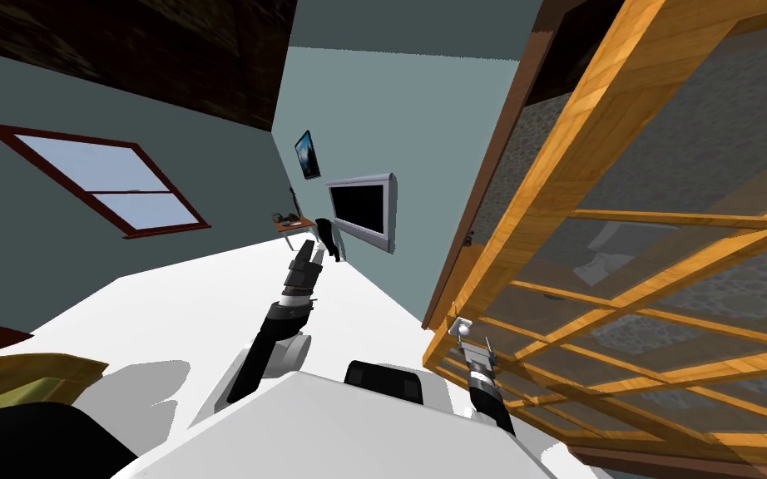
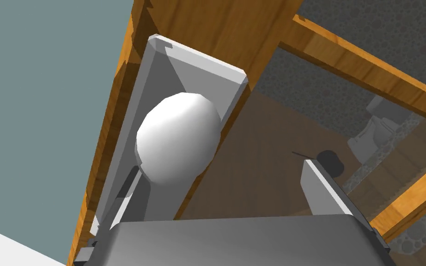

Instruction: Pull the door open

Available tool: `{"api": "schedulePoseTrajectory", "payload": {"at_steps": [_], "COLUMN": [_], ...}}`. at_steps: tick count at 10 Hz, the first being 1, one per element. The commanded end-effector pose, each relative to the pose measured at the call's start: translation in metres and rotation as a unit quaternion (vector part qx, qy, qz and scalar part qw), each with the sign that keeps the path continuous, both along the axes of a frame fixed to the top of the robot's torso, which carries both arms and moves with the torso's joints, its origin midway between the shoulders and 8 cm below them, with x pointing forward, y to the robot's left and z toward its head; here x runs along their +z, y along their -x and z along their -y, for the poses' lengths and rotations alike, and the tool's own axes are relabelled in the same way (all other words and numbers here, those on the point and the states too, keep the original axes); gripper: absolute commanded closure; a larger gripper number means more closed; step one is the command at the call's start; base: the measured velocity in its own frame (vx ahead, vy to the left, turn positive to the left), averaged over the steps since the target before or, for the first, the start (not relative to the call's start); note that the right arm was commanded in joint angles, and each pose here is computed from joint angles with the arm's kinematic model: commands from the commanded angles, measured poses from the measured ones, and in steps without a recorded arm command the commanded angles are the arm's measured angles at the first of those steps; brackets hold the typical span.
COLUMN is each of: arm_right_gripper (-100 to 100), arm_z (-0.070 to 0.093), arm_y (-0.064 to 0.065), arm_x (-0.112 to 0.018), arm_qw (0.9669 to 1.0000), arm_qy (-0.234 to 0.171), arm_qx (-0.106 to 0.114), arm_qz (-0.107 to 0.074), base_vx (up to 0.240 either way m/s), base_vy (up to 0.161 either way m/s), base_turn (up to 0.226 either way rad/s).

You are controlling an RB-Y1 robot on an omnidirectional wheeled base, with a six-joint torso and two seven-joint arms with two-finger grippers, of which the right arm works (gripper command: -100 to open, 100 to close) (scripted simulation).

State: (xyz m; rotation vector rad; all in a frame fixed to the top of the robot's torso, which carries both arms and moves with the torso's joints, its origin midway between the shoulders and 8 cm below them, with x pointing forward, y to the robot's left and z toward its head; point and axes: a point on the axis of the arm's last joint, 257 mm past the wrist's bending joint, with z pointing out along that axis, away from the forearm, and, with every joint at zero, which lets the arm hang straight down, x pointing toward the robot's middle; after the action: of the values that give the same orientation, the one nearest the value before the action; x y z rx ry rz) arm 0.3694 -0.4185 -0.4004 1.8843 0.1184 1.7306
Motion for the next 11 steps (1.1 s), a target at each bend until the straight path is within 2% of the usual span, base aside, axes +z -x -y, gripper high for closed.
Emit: {"api": "schedulePoseTrajectory", "payload": {"at_steps": [1,2,4,5,7,8,11], "arm_right_gripper": [-100,-100,-100,-100,-100,-100,-100], "arm_z": [-0.017,-0.017,-0.022,-0.022,-0.027,-0.027,-0.033], "arm_y": [-0.009,-0.009,-0.010,-0.010,-0.010,-0.010,-0.011], "arm_x": [0.004,0.004,0.003,0.003,0.002,0.002,0.001], "arm_qw": [0.9991,0.9989,0.9953,0.9945,0.9883,0.9876,0.9770], "arm_qy": [-0.037,-0.041,-0.089,-0.096,-0.141,-0.146,-0.199], "arm_qx": [0.007,0.007,0.002,0.002,-0.003,-0.003,-0.008], "arm_qz": [0.022,0.024,0.039,0.042,0.057,0.058,0.076], "base_vx": [-0.047,-0.040,-0.068,-0.061,-0.062,-0.056,-0.064], "base_vy": [0.031,0.047,0.014,-0.019,-0.026,-0.013,-0.007], "base_turn": [0.115,0.038,0.034,0.019,0.039,0.014,0.028]}}
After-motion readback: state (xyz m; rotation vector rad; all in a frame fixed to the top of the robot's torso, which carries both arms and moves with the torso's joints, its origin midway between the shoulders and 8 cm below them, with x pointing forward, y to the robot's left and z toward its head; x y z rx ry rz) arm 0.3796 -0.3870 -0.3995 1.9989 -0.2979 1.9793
